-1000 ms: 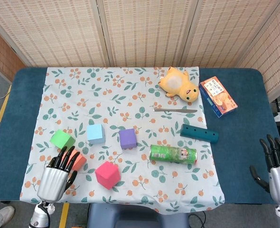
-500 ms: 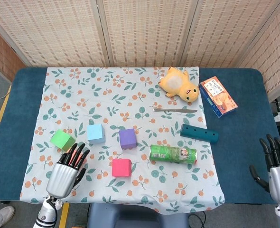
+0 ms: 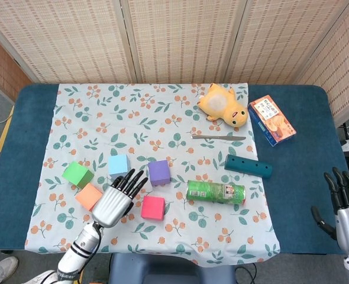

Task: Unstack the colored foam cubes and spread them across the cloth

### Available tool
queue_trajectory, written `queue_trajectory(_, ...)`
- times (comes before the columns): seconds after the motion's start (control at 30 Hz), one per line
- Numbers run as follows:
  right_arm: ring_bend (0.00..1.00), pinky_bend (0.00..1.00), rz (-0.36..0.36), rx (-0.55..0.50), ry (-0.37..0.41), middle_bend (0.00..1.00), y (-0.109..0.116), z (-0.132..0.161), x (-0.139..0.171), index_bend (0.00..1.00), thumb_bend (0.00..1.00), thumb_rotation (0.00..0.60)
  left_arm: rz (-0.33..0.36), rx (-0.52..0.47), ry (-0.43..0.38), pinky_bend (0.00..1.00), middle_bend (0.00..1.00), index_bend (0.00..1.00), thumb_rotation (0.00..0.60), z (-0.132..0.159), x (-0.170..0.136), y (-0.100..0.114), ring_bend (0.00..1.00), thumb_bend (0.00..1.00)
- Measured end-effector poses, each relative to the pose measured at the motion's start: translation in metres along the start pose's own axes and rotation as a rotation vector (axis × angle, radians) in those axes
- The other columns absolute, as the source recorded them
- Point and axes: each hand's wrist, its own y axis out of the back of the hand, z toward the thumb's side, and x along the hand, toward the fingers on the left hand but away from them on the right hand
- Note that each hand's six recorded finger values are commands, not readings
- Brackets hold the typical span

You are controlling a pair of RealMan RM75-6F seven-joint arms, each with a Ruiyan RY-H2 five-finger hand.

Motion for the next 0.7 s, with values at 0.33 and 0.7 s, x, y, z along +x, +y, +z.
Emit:
queue_trajectory(0.33, 0.0, 0.0, 0.003, -0.001, 0.002, 0.0, 0.0, 0.0, 0.001, 0.0, 0.24, 0.6, -0.057, 0.05, -0.041, 0.21, 0.0, 0.0, 0.6, 0.014, 0.055, 0.0, 0.0, 0.36)
queue_trajectory(0.7, 0.0, 0.0, 0.002, -0.004, -0.001, 0.0, 0.001, 0.0, 0.001, 0.0, 0.24, 0.6, -0.167, 0.124, 0.003, 0.19, 0.0, 0.0, 0.6, -0.002, 0.093, -0.02, 0.0, 0.36)
